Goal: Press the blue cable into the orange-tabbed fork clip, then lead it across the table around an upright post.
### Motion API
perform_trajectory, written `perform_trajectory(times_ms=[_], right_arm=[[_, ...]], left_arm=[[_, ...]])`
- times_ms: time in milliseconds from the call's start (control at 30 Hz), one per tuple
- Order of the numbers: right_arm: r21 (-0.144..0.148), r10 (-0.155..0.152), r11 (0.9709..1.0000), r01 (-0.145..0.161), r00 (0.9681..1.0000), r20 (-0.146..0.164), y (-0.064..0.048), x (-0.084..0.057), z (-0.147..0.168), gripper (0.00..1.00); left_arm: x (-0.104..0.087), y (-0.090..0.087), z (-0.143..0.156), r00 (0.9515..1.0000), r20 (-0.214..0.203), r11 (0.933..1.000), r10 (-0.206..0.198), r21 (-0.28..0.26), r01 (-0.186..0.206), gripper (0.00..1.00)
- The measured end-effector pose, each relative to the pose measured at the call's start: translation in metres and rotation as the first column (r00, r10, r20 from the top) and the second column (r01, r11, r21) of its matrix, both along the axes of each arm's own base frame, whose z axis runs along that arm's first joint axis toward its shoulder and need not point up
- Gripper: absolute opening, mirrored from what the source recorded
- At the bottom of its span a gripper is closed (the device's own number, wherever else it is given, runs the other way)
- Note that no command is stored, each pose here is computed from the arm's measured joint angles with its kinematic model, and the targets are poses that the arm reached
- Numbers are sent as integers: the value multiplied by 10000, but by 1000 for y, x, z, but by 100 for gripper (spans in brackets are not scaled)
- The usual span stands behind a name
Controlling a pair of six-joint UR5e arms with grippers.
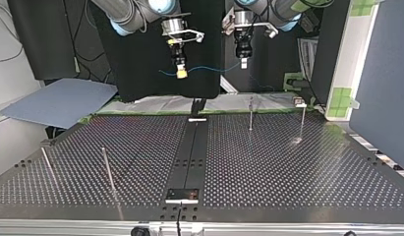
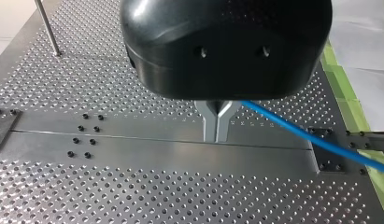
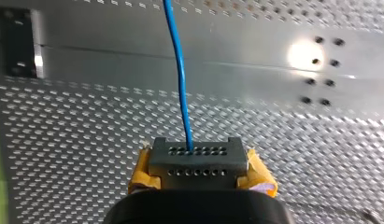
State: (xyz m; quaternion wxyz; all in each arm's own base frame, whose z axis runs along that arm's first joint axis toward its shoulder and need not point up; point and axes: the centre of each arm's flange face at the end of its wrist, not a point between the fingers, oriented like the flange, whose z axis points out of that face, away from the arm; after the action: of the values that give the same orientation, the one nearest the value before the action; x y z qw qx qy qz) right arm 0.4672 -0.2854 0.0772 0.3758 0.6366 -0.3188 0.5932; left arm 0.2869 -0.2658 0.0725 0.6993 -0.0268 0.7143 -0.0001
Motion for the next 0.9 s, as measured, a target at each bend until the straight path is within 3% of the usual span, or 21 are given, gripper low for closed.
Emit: perform_trajectory(times_ms=[167, 267, 700, 900], right_arm=[[471, 256, 9986, -231, 9983, -529, 20, 5, -26, 0], [711, 331, 9971, -274, 9963, -799, 26, 4, -43, 0], [1520, 439, 9882, -178, 9844, -1702, 39, -11, -107, 0], [1261, -304, 9911, 433, 9942, -1029, 10, -7, -87, 0]], left_arm=[[0, 0, 0, 10000, 0, 10000, 0, 0, 0, 0], [0, 0, 0, 10000, 0, 10000, 0, 0, 0, 0], [-2, 0, -2, 10000, -32, 10000, -29, 49, 29, 0], [-25, 2, -11, 9985, -497, 9990, -230, 366, 249, 0]])
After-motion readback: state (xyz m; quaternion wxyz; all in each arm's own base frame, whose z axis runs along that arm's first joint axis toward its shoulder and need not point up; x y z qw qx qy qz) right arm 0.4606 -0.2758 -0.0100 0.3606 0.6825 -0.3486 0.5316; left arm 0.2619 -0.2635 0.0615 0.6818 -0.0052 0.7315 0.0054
